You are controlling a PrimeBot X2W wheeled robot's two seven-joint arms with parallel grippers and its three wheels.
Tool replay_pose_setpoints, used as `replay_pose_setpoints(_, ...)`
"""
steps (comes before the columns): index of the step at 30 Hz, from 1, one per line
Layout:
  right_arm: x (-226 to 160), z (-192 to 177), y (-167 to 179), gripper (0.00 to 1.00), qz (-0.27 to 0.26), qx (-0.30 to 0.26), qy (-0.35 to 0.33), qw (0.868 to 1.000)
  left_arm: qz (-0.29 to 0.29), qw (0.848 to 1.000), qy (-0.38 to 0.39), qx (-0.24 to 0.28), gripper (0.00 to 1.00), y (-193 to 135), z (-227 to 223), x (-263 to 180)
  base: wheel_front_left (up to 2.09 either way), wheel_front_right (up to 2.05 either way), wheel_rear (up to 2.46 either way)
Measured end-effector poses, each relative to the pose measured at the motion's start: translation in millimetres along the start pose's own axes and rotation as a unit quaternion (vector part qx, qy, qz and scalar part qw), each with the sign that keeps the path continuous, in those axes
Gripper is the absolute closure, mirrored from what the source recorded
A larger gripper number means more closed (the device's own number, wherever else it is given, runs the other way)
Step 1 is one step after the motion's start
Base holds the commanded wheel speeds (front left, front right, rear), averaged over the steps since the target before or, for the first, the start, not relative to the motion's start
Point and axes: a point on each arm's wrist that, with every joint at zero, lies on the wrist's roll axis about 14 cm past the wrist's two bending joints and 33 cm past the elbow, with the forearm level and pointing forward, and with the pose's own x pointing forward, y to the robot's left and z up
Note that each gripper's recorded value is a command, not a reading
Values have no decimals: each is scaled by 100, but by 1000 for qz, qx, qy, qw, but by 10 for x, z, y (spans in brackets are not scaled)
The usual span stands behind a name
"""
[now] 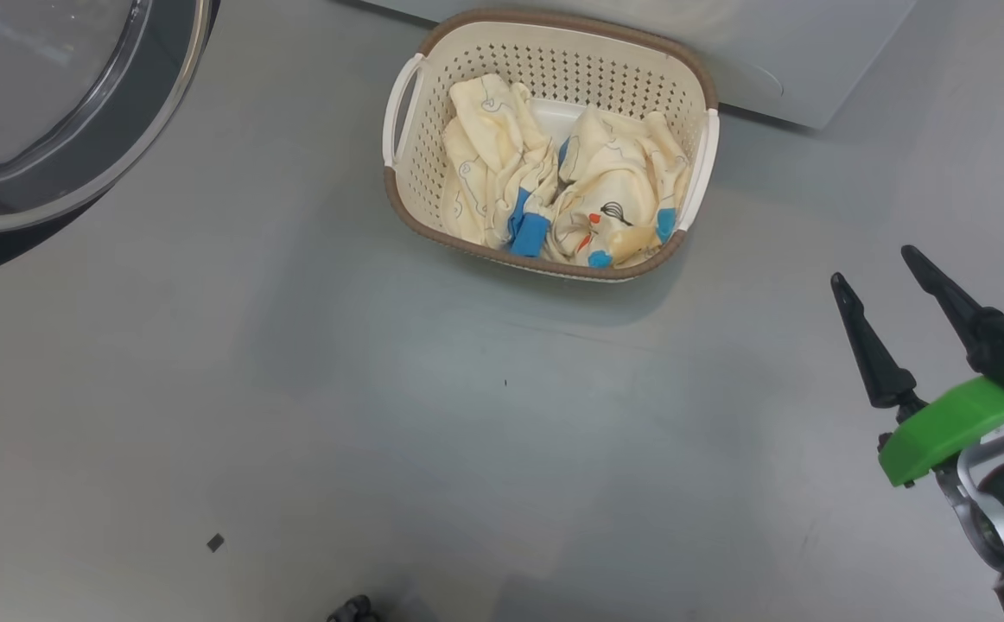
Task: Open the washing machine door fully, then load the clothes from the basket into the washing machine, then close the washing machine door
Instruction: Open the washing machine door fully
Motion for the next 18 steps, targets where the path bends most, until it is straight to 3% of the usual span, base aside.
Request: replay_pose_setpoints(18,-279,288,97,0,-29,17,-47,998,-87,996,-19,17,100,-357,163,-171,0,0,0)
